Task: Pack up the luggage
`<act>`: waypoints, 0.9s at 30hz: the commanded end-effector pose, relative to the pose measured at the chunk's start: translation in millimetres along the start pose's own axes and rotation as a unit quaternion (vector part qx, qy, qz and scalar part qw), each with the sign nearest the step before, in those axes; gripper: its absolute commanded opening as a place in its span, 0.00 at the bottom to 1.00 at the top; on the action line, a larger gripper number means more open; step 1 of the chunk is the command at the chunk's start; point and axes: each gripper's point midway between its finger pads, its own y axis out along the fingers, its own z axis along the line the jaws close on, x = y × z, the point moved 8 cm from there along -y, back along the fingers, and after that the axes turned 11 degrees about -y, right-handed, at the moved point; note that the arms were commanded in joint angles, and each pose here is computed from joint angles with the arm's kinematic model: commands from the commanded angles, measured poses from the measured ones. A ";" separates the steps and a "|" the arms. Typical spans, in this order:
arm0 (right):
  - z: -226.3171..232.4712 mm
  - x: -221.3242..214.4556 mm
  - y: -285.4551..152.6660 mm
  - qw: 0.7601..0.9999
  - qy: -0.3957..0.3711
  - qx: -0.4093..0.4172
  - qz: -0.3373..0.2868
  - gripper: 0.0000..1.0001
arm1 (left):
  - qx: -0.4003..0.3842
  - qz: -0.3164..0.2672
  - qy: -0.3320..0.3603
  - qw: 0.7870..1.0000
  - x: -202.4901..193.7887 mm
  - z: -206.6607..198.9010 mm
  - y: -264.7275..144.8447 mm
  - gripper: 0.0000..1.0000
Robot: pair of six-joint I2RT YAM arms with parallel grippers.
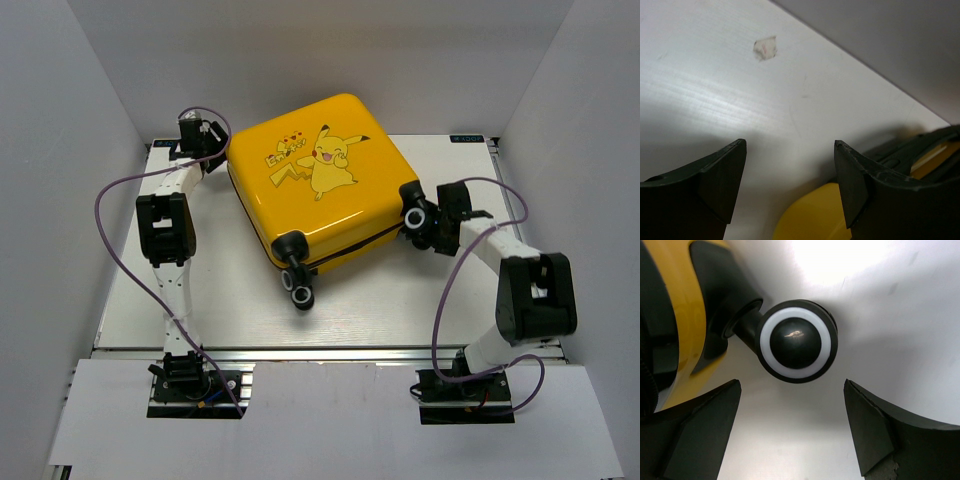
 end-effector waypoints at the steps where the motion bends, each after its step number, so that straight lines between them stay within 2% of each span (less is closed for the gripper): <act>1: 31.1 75.6 5.6 0.991 -0.027 0.041 -0.125 0.89 | -0.066 0.152 0.065 0.984 -80.1 -23.3 -40.4 0.80; 3: 32.9 89.5 14.9 0.990 -0.046 0.040 -0.129 0.89 | -0.116 0.150 0.084 0.978 -87.4 -45.0 -71.6 0.80; 7: 30.2 115.0 26.5 0.985 -0.094 0.009 -0.141 0.89 | -0.106 0.183 0.103 0.972 -126.6 -37.1 -120.5 0.79; 9: 27.6 129.5 28.2 0.984 -0.111 -0.010 -0.136 0.89 | -0.072 0.207 0.099 0.971 -149.8 -19.2 -147.9 0.78; 11: 23.1 143.7 30.8 0.985 -0.106 -0.034 -0.135 0.89 | -0.029 0.217 0.087 0.972 -172.4 1.6 -174.3 0.76; 14: 4.7 148.3 40.6 0.991 -0.074 -0.069 -0.093 0.89 | -0.012 0.255 0.053 0.965 -200.5 24.2 -203.7 0.74; 15: 8.1 167.0 34.2 0.990 -0.067 -0.063 -0.107 0.89 | -0.026 0.262 0.048 0.964 -204.5 18.3 -220.8 0.73; 17: -6.2 168.8 44.6 0.994 -0.053 -0.078 -0.055 0.89 | -0.037 0.266 0.043 0.962 -211.5 19.7 -240.8 0.73; 18: -1.0 192.3 35.0 0.993 -0.051 -0.074 -0.075 0.89 | -0.043 0.258 0.044 0.964 -213.2 23.2 -258.1 0.74; 20: -9.5 189.5 43.0 0.994 -0.051 -0.094 -0.032 0.89 | -0.002 0.238 0.049 0.970 -211.9 33.5 -273.8 0.77; 22: -18.0 196.5 38.2 0.991 -0.037 -0.127 -0.030 0.89 | 0.024 0.189 0.066 0.979 -195.1 29.0 -287.8 0.84; 23: -29.6 190.9 39.3 0.988 -0.020 -0.153 -0.013 0.89 | 0.067 0.151 0.070 0.984 -180.7 27.3 -296.5 0.89; 24: -39.3 191.8 36.0 0.986 -0.003 -0.165 -0.012 0.89 | 0.102 0.140 0.061 0.983 -177.1 36.6 -297.7 0.91; 25: -45.3 184.7 38.2 0.985 0.009 -0.170 0.002 0.89 | 0.102 0.119 0.054 0.986 -165.7 25.4 -302.3 0.93; 26: -44.6 182.8 33.0 0.986 0.026 -0.166 0.002 0.89 | 0.135 0.099 0.050 0.985 -159.2 27.3 -305.1 0.95; 27: -76.1 184.6 26.9 0.982 0.066 -0.175 0.003 0.89 | 0.136 0.089 0.041 0.986 -153.4 21.1 -305.9 0.97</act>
